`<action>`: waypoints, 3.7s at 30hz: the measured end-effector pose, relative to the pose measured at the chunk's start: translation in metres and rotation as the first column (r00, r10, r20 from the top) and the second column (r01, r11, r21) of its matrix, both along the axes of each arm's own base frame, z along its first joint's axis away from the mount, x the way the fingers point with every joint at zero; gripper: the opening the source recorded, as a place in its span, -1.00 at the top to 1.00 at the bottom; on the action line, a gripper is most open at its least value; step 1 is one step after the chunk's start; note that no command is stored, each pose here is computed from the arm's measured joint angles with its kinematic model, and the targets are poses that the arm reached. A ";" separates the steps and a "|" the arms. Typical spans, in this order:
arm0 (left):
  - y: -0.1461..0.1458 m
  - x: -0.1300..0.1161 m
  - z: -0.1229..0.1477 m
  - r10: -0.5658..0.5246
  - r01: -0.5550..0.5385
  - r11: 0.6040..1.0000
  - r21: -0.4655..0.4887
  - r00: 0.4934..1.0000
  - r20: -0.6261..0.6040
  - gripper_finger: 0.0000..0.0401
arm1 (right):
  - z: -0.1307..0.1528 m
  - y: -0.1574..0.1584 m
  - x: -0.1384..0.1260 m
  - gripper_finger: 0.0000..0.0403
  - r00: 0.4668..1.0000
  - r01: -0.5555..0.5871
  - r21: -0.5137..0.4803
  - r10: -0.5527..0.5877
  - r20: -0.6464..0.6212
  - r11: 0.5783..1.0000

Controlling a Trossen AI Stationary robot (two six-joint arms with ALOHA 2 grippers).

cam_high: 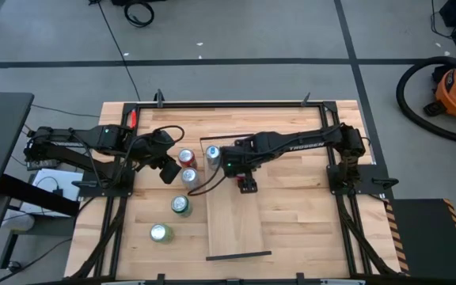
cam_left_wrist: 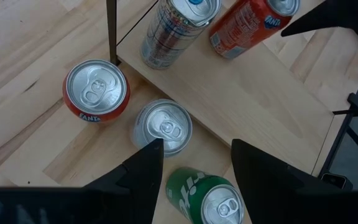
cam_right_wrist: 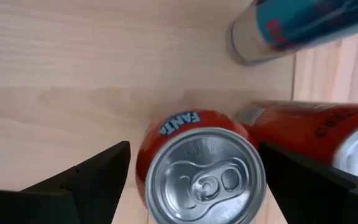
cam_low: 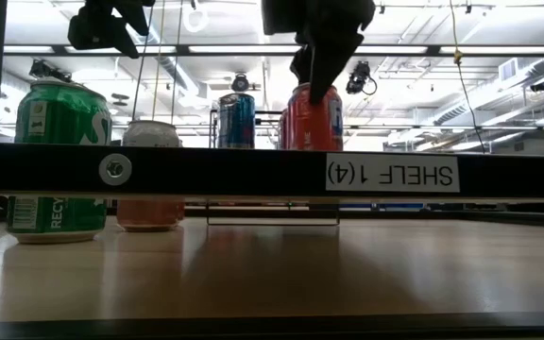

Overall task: Place canned beverage on shelf
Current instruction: Put the bottom red soda can on the shelf, then put the red soda can on the shelf

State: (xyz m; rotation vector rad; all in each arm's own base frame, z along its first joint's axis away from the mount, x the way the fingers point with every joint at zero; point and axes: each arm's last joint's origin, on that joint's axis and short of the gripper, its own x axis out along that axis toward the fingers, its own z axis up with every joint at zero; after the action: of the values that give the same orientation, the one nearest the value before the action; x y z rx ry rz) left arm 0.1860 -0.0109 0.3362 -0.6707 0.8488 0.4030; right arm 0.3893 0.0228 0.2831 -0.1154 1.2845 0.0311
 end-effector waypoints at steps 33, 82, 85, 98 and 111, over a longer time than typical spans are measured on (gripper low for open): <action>0.007 0.020 -0.015 -0.081 0.091 0.991 0.100 0.992 -0.099 -0.25 | 0.056 -0.008 -0.032 -0.80 0.975 0.144 0.081 -0.156 0.158 0.986; 0.099 0.077 -0.099 -0.430 0.465 0.885 -0.004 0.816 -0.386 -0.70 | 0.082 0.008 -0.061 -0.80 0.911 0.349 0.075 -0.357 0.208 0.934; 0.098 0.079 -0.103 -0.458 0.496 0.868 -0.011 0.793 -0.402 -0.70 | 0.082 0.008 -0.061 -0.80 0.910 0.351 0.076 -0.359 0.208 0.933; 0.097 0.080 -0.106 -0.502 0.575 0.818 0.024 0.735 -0.456 -0.55 | 0.082 0.008 -0.061 -0.80 0.906 0.358 0.077 -0.366 0.210 0.931; 0.100 0.076 -0.077 -0.497 0.564 0.825 -0.026 0.704 -0.507 -0.52 | 0.081 0.007 -0.063 -0.80 0.906 0.369 0.050 -0.371 0.204 0.928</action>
State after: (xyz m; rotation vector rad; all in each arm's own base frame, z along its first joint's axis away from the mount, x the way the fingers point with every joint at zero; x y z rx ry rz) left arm 0.2621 0.0895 0.2594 -0.1588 1.4487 0.0898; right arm 0.3265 0.0298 0.3641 0.1339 1.0764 -0.2951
